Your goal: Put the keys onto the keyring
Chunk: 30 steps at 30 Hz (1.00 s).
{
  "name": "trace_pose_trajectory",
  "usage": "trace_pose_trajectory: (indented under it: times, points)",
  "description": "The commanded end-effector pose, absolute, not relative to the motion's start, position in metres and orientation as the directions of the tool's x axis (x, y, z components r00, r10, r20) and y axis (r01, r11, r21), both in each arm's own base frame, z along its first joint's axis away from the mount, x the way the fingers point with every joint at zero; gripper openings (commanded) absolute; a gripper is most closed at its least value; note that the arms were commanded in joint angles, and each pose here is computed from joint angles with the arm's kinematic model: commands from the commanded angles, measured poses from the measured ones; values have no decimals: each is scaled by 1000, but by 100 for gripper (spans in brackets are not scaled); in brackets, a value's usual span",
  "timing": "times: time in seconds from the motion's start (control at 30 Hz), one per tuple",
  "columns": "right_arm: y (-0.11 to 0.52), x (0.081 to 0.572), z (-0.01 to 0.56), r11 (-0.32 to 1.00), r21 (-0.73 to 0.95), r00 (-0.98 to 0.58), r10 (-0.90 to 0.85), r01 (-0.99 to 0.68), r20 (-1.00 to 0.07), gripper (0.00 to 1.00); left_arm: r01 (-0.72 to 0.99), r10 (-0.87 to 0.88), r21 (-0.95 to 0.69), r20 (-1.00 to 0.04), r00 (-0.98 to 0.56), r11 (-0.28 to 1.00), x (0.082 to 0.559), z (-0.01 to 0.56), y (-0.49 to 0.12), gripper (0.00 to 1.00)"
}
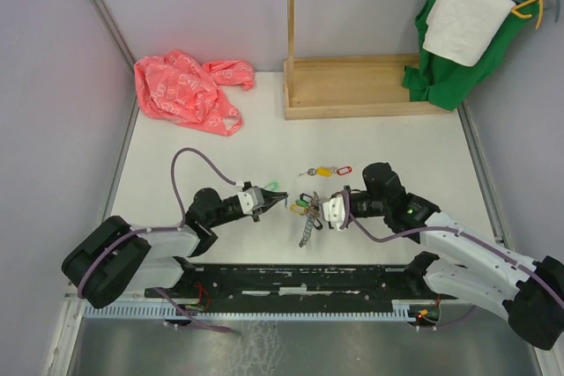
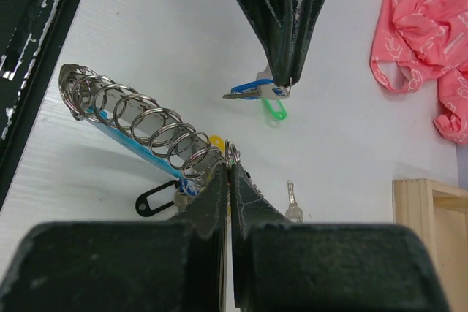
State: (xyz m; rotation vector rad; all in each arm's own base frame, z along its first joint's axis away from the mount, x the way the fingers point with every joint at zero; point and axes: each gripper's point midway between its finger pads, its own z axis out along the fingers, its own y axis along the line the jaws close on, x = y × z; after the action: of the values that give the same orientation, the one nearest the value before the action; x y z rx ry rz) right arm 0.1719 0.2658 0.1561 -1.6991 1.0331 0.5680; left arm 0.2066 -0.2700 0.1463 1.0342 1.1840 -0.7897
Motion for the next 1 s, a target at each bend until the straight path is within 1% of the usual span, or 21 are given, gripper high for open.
trace_pose_trajectory:
  times: [0.0, 0.1, 0.23, 0.37, 0.53, 0.7, 0.83, 0.97]
  points:
    - [273, 166, 181, -209, -629, 662, -283, -749, -694, 1, 850, -1, 453, -883, 470, 269, 197, 177, -284, 3]
    - [274, 170, 183, -202, -674, 701, -274, -711, -658, 1, 837, 16, 490, -865, 502, 244, 190, 177, -290, 3]
    - [277, 173, 185, -155, -698, 711, -250, -699, -657, 1, 831, 17, 508, -855, 518, 226, 182, 179, -295, 3]
    - [277, 171, 181, -146, -679, 691, -245, -719, -679, 1, 838, 5, 505, -857, 516, 205, 174, 179, -301, 3]
    - [280, 171, 182, -80, -658, 658, -210, -749, -723, 1, 843, -1, 500, -860, 510, 198, 171, 175, -306, 3]
    - [282, 167, 176, -64, -625, 624, -190, -778, -758, 1, 847, -19, 494, -862, 507, 198, 168, 178, -307, 3]
    - [282, 170, 176, -21, -621, 614, -177, -784, -769, 1, 852, -21, 489, -865, 501, 186, 165, 177, -308, 3]
    - [282, 170, 174, -17, -620, 613, -175, -784, -770, 1, 854, -28, 488, -865, 501, 179, 163, 178, -309, 3]
